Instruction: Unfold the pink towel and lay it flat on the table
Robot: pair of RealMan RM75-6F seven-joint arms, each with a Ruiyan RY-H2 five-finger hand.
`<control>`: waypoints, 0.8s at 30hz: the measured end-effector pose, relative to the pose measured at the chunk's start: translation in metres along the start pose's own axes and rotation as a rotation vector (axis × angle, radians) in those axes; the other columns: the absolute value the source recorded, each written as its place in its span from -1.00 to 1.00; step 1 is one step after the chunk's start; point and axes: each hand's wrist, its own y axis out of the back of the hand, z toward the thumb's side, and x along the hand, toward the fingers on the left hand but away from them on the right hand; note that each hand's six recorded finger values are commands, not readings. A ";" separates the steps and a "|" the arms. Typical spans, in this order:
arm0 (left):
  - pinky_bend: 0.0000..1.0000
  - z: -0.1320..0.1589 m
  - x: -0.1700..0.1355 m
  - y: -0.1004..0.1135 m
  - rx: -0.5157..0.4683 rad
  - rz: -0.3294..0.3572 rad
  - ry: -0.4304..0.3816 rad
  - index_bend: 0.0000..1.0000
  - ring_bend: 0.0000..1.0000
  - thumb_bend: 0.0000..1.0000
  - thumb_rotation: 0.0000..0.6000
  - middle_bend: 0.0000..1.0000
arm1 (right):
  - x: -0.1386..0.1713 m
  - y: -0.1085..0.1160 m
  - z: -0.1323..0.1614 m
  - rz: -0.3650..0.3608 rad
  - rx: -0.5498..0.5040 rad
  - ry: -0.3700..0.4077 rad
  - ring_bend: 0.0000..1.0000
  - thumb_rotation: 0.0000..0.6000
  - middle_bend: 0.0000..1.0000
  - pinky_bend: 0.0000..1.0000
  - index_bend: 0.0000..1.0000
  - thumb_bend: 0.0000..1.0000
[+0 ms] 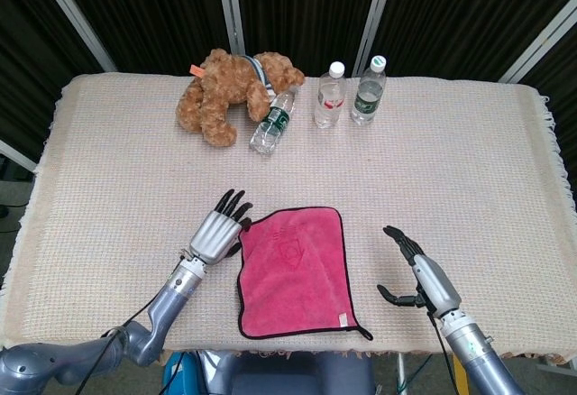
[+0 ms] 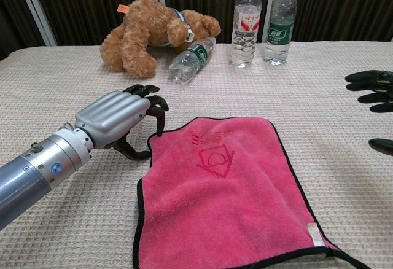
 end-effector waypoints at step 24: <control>-1.00 0.001 -0.004 -0.003 -0.035 0.006 -0.024 0.05 -1.00 -0.14 1.00 -0.61 | 0.002 -0.005 0.001 0.012 0.001 0.000 -1.00 1.00 -1.00 -1.00 -1.00 -0.36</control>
